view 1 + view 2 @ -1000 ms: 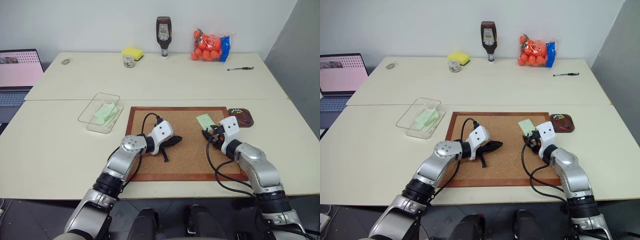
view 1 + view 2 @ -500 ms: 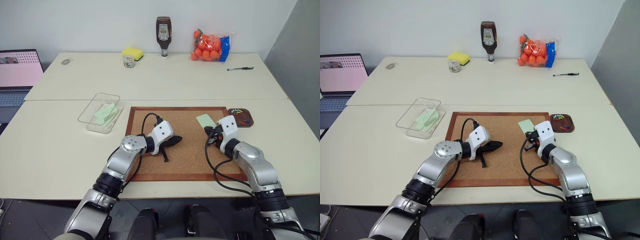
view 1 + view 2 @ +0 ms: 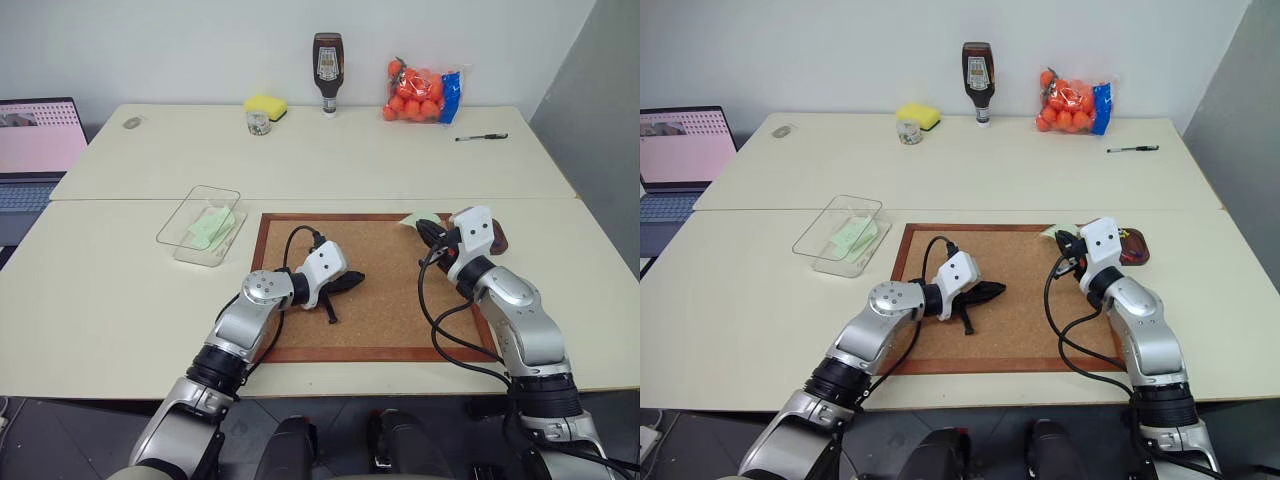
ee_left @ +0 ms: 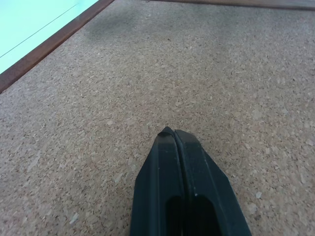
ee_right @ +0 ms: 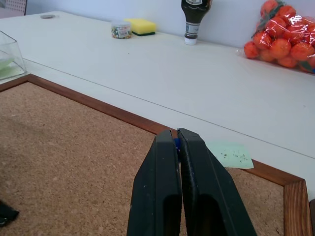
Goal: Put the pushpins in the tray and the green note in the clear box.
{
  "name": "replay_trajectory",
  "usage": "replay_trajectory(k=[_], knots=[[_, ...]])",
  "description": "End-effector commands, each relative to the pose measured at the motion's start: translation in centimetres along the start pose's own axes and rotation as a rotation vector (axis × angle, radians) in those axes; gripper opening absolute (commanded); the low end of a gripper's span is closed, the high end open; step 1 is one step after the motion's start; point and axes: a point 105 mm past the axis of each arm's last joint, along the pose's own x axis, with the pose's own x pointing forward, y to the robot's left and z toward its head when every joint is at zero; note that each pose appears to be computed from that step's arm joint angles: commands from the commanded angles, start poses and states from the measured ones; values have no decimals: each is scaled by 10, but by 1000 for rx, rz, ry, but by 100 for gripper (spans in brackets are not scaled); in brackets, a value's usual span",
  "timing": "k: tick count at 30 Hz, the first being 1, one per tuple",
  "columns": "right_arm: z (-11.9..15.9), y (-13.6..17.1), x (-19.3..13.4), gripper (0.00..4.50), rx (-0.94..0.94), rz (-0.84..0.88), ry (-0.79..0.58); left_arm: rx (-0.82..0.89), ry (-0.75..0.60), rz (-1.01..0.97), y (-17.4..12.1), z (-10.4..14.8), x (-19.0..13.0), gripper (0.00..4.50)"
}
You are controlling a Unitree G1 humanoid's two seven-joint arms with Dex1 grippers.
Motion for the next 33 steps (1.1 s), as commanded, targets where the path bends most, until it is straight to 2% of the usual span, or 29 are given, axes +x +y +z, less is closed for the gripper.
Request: replay_trajectory(k=[1,3,7,18,33], knots=[[20,3,-1,0,-15,20,-51,-36,-76,13,11,17,-3,36],[21,5,-1,0,-12,23,-46,-18,-118,4,15,29,-5,62],[24,7,0,0,5,28,-36,82,-170,-25,18,48,-9,142],[42,19,4,0,51,64,-36,303,-194,35,40,70,6,341],[53,40,4,0,96,133,-21,356,-209,137,56,84,35,341]])
